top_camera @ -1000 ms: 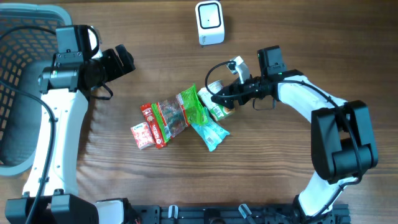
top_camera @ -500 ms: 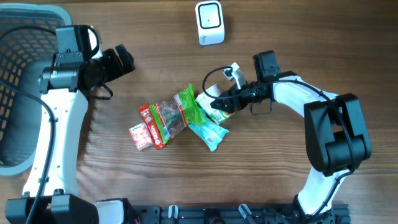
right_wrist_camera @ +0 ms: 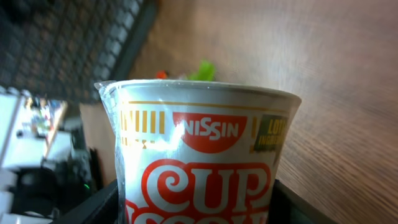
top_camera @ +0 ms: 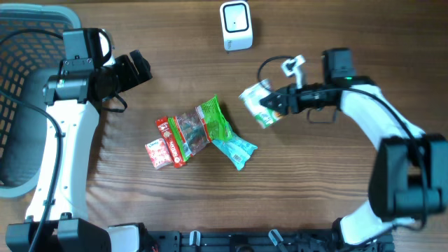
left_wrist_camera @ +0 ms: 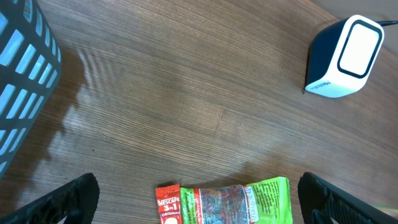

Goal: Scan the item barcode
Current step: 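Move the noodle cup with the right gripper to the white scanner, then hold the noodle cup in front of the scanner with the right gripper, then carry the noodle cup right and set it down on the table, then grasp the light green snack bag with the right gripper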

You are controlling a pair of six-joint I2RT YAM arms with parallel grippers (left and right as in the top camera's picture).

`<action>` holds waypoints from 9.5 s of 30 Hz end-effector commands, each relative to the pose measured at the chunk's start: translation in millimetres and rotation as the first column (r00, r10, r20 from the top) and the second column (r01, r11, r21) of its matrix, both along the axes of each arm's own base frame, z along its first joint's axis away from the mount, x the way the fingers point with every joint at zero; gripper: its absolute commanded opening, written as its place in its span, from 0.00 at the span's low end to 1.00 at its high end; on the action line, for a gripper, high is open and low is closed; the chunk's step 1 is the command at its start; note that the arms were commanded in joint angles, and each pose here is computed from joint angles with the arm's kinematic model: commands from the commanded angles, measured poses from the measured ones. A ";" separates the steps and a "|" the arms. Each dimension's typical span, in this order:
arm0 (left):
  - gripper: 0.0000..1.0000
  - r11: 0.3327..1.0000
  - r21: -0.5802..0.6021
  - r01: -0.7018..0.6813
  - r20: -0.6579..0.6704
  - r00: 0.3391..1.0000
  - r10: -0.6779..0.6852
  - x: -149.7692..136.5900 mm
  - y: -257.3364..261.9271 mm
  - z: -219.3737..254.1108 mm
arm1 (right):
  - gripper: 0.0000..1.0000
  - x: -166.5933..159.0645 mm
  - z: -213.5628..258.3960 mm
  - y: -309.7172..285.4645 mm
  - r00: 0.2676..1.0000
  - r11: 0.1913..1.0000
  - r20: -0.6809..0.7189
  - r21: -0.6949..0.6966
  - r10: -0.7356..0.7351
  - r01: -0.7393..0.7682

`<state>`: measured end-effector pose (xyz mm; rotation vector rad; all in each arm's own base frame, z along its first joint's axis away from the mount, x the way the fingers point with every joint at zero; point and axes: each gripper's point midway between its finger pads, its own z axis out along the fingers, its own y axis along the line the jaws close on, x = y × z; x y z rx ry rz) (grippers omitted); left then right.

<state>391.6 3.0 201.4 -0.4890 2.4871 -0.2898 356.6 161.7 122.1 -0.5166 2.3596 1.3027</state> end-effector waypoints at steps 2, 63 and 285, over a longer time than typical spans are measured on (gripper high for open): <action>1.00 1.000 0.011 0.001 0.015 1.000 -0.001 0.8 3.4 4.9 | 0.61 -9.1 82.0 -9.2 0.995 0.985 -0.010 0.139 -0.104 0.104; 1.00 1.000 0.011 0.001 0.015 1.000 -0.001 0.8 3.4 4.9 | 1.00 77.4 -32.8 12.3 0.983 0.968 0.093 -0.214 0.155 -0.133; 1.00 1.000 0.011 0.001 0.015 1.000 -0.001 0.8 3.4 4.9 | 0.67 -83.9 -108.7 4.3 0.990 0.838 -0.133 -0.536 0.040 -0.106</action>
